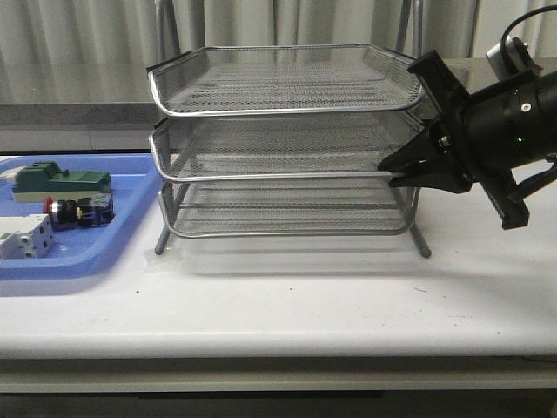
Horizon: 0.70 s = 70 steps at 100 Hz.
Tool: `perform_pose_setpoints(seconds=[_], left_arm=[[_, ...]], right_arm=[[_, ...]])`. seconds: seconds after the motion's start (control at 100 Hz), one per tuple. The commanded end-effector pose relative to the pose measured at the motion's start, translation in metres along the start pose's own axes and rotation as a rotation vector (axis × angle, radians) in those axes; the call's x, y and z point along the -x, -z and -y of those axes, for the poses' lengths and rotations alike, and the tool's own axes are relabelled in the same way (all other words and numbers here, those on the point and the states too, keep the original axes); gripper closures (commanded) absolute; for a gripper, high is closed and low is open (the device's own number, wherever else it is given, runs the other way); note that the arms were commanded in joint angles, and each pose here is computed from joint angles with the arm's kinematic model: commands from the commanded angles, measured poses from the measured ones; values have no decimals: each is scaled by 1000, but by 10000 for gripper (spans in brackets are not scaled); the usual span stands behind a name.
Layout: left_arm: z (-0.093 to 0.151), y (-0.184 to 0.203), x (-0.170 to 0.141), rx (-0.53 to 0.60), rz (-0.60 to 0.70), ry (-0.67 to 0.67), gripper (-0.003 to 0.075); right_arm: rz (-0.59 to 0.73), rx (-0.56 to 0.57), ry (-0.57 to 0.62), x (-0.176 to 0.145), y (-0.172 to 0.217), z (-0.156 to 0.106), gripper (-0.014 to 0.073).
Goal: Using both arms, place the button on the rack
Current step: 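Pull the middle mesh tray out toward the robot with the right gripper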
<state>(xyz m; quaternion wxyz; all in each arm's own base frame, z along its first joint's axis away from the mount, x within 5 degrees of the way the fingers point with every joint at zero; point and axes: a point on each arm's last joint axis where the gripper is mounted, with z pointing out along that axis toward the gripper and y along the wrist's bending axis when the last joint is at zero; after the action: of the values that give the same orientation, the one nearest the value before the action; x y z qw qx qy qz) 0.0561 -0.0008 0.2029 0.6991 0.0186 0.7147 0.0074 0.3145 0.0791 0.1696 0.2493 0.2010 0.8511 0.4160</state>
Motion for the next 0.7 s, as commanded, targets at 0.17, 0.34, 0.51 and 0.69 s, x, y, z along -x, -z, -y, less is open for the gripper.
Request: perform_pose_setpoints(seconds=[0.17, 0.34, 0.51, 0.69], left_arm=[[1, 0, -7, -5, 59, 18, 740], [1, 0, -7, -5, 59, 18, 740], [1, 0, -7, -5, 59, 18, 740], [1, 0, -7, -5, 59, 18, 740]], right_arm=[[-62, 18, 49, -33, 22, 7, 664], [-86, -10, 58, -59, 40, 18, 664], [-87, -18, 64, -73, 53, 22, 664], [-73, -10, 78, -74, 58, 19, 659]])
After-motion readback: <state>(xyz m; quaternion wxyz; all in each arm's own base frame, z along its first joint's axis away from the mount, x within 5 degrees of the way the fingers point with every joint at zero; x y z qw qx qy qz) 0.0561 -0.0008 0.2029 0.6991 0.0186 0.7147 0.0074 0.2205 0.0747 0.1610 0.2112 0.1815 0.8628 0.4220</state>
